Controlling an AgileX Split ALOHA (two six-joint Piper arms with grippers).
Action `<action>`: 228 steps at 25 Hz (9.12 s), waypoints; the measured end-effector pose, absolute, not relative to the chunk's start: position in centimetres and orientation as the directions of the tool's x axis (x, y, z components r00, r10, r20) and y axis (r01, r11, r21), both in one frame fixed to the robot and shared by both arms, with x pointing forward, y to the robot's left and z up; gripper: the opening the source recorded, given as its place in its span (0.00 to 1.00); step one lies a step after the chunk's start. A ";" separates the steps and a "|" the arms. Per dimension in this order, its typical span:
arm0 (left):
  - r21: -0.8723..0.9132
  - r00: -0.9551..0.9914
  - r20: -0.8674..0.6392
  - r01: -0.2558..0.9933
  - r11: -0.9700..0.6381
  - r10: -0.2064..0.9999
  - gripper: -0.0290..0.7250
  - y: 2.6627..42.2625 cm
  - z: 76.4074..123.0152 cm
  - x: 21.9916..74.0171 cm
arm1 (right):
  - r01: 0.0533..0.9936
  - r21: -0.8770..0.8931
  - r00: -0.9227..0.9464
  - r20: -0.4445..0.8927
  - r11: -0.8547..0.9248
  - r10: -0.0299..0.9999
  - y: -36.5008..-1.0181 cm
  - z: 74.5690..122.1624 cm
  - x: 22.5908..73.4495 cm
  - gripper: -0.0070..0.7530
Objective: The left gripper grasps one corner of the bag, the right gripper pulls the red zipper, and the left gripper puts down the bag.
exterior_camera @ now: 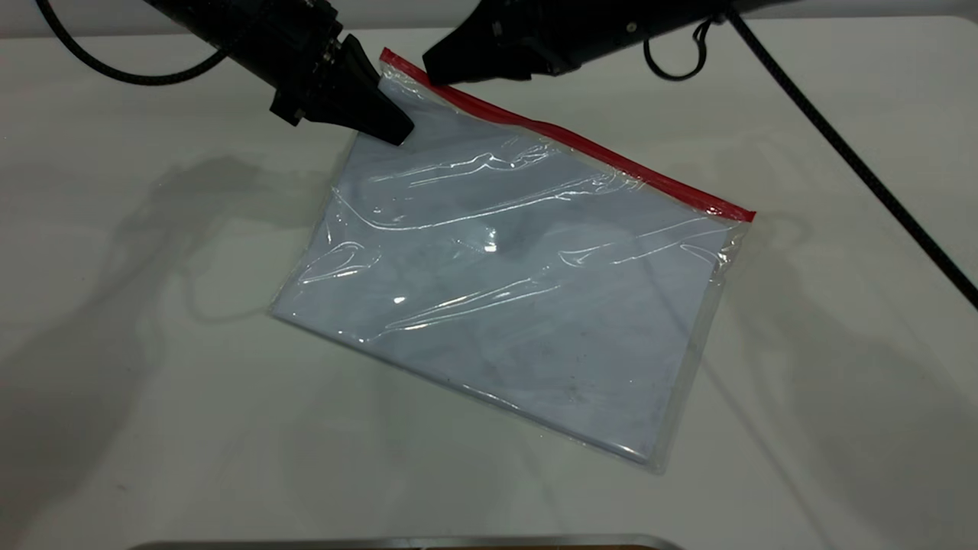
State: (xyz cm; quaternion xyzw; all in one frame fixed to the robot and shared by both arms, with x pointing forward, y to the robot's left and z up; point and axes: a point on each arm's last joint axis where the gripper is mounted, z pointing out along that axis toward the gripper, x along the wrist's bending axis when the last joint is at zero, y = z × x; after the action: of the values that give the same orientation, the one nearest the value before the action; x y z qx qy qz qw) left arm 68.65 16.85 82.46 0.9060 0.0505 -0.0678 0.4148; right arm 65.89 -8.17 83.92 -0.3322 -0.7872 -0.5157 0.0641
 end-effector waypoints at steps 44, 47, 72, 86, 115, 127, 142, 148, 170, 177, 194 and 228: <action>0.763 0.985 -0.169 0.161 -0.626 0.048 0.11 16.6 82.7 68.8 | 0.596 0.771 -0.764 0.457 0.226 0.455 -7.1 81.7 66.4 0.21; 0.764 0.984 -0.171 0.161 -0.625 0.044 0.11 16.6 82.7 68.7 | 0.588 0.773 -0.774 0.449 0.240 0.447 -7.1 81.7 66.3 0.21; 0.782 0.978 -0.200 0.200 -0.591 0.066 0.11 18.5 82.9 69.0 | 0.591 0.780 -0.770 0.468 0.207 0.433 -7.5 82.1 66.6 0.20; 0.781 0.978 -0.200 0.201 -0.591 0.068 0.11 18.5 82.9 69.0 | 0.557 0.804 -0.793 0.442 0.207 0.418 -7.3 82.3 66.7 0.44; 0.801 0.971 -0.227 0.227 -0.554 0.069 0.11 19.3 83.2 69.0 | 0.525 0.820 -0.814 0.404 0.228 0.417 -6.0 82.6 66.7 0.05; 0.879 0.959 -0.252 0.283 -0.384 0.128 0.11 21.5 84.5 69.9 | 0.550 0.820 -0.789 0.448 0.159 0.421 -7.9 82.2 67.8 0.05; 0.921 0.950 -0.228 0.281 -0.268 0.211 0.11 23.1 85.3 70.9 | 0.573 0.774 -0.776 0.408 0.270 0.481 -13.6 78.9 68.8 0.06; 0.926 0.950 -0.225 0.278 -0.257 0.216 0.11 23.1 85.4 71.0 | 0.616 0.679 -0.771 0.418 0.398 0.480 -16.9 77.8 68.4 0.06; 0.926 0.946 -0.240 0.291 -0.241 0.219 0.11 23.1 85.6 71.0 | 0.722 0.413 -0.688 0.521 0.556 0.506 -21.8 77.2 67.3 0.10; 0.842 0.889 -0.388 0.450 -0.297 0.244 0.13 23.3 85.2 70.5 | 0.706 0.452 -0.707 0.490 0.545 0.510 -21.7 79.8 69.0 0.44; 0.447 0.462 -0.779 0.883 -0.142 0.423 0.73 23.8 86.6 70.9 | 0.715 0.587 -0.683 0.474 0.380 0.555 -18.2 103.6 67.2 0.50; 0.340 0.306 -0.252 0.916 -0.212 0.918 0.70 28.8 108.2 39.4 | 0.942 0.318 -0.122 0.035 0.105 0.992 -28.5 102.5 32.3 0.50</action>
State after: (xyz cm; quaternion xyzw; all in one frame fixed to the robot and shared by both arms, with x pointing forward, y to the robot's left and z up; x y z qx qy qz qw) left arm 39.39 28.80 108.18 0.7784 0.5892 0.0023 0.2165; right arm 32.28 -28.46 102.47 -0.6559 -0.7372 -0.1323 -0.0940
